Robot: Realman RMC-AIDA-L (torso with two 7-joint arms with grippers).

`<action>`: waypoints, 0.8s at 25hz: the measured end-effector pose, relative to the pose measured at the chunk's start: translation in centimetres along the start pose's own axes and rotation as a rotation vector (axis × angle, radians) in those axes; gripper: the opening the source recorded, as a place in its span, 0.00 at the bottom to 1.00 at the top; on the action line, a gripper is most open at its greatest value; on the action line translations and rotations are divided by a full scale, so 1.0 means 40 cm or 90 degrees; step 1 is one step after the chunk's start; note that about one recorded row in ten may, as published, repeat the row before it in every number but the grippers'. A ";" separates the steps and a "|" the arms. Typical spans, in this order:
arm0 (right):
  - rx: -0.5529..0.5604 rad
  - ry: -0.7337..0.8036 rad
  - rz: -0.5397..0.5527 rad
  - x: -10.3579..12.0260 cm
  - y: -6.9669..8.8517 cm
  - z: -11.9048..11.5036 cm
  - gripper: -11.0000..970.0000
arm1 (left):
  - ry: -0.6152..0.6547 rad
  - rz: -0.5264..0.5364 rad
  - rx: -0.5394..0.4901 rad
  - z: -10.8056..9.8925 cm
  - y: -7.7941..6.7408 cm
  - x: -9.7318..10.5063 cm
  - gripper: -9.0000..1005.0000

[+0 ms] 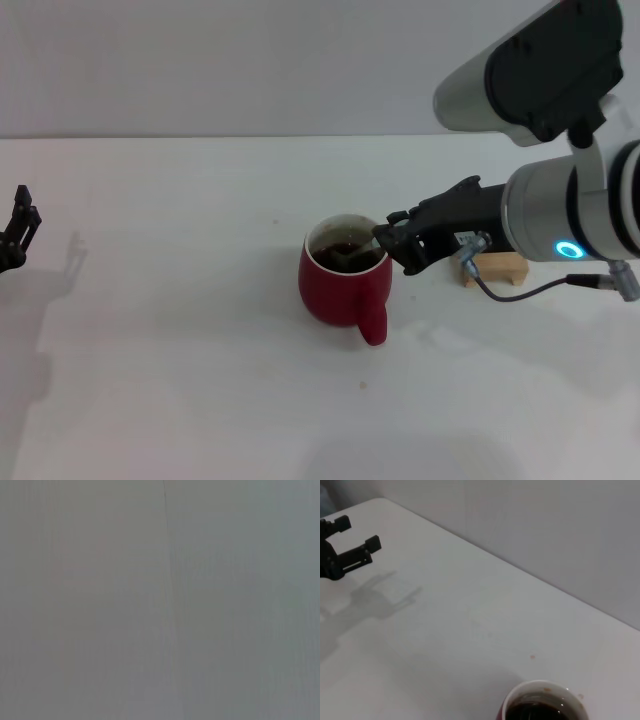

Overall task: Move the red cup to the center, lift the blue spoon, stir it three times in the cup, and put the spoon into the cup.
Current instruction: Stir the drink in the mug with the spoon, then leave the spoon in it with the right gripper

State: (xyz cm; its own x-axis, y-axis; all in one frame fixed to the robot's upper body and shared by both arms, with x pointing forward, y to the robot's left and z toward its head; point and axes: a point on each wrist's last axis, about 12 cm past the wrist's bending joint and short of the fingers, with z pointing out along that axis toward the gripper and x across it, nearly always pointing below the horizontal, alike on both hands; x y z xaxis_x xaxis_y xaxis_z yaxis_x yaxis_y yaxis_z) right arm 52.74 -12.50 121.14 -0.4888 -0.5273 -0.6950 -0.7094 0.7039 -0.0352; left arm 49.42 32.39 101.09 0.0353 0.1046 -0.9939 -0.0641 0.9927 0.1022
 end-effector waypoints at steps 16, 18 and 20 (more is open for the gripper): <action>-0.011 0.018 -0.018 -0.020 0.000 0.079 0.18 | -0.002 0.000 0.000 0.000 0.001 -0.001 0.84; -0.010 0.019 -0.020 -0.023 -0.003 0.089 0.18 | -0.002 0.000 0.000 0.000 0.002 -0.001 0.84; -0.009 0.020 -0.021 -0.025 -0.005 0.097 0.18 | -0.002 0.000 0.000 0.000 0.002 -0.001 0.84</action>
State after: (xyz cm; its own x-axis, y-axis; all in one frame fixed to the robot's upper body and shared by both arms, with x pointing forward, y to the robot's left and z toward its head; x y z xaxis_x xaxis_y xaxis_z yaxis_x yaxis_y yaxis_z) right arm 55.36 -10.26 119.08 -0.4807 -0.5642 -0.6713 -0.7322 0.6795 -0.0468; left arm 49.41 32.48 101.14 0.0382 0.1051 -0.9937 -0.0647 0.9926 0.1025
